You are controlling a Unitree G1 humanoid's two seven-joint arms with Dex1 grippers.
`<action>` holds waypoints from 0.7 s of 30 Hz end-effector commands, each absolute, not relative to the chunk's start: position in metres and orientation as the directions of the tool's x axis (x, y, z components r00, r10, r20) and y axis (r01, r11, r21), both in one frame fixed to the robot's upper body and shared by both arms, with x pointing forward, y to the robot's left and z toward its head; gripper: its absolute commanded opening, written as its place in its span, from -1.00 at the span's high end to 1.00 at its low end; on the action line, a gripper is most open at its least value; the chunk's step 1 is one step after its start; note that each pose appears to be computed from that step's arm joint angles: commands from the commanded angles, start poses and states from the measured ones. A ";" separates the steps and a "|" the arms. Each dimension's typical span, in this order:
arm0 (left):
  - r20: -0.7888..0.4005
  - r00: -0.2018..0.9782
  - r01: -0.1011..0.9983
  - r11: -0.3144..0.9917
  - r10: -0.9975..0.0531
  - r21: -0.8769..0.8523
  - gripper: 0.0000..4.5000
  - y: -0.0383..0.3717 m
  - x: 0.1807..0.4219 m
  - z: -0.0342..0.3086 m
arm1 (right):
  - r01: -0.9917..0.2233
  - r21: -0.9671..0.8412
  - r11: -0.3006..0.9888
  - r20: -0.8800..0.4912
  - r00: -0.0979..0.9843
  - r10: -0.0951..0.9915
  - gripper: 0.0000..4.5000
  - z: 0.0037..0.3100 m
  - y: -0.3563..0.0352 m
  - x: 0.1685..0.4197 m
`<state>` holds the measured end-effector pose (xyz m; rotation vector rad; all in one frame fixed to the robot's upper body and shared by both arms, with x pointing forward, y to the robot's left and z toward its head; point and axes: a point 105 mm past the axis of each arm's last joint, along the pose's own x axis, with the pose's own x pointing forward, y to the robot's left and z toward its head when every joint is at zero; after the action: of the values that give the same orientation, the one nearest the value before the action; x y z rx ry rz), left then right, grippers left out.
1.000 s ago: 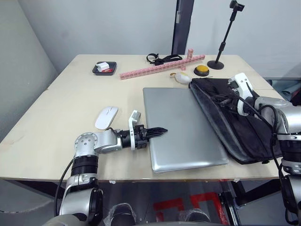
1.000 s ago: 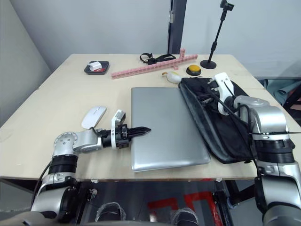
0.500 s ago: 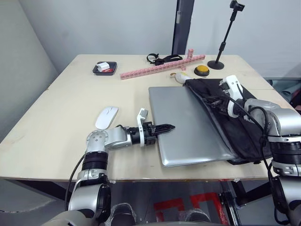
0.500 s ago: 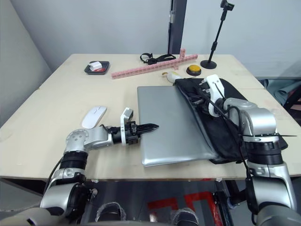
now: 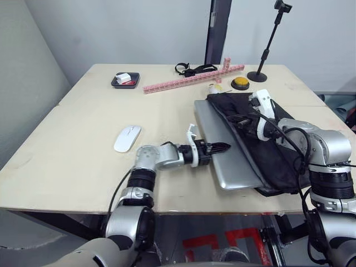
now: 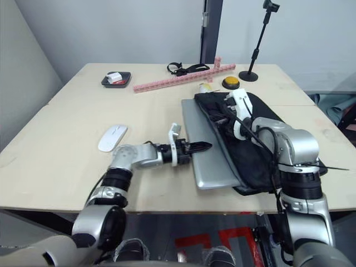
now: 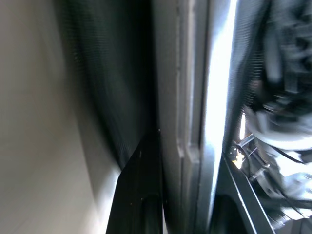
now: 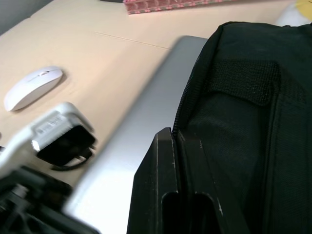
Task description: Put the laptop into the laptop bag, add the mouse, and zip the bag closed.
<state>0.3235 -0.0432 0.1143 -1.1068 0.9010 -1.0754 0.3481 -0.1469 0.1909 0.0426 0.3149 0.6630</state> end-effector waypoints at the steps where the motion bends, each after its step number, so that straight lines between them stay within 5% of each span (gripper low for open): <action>1: 0.138 0.240 0.315 -0.057 -0.961 -0.947 0.86 -0.056 0.331 0.155 | -0.611 0.106 0.785 -0.211 0.757 0.618 0.99 0.210 -0.144 0.345; 8: 0.146 0.238 0.355 -0.054 -0.960 -0.933 0.86 -0.064 0.334 0.153 | -0.605 0.109 0.788 -0.211 0.761 0.613 0.99 0.208 -0.144 0.344; 10: 0.138 0.230 0.371 -0.045 -0.963 -0.928 0.38 -0.064 0.334 0.153 | -0.601 0.107 0.792 -0.211 0.765 0.609 1.00 0.207 -0.146 0.345; 15: 0.083 0.236 0.385 0.014 -0.968 -0.923 -0.38 -0.055 0.336 0.143 | -0.592 0.103 0.799 -0.212 0.772 0.599 1.00 0.207 -0.150 0.346; 21: 0.077 0.209 0.417 0.017 -0.975 -0.909 -0.38 -0.041 0.329 0.145 | -0.583 0.094 0.807 -0.212 0.781 0.588 1.00 0.209 -0.156 0.346</action>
<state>0.3316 -0.0401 0.1181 -0.9970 0.8111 -1.1444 0.3466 -0.1512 0.1948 0.0312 0.2972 0.6386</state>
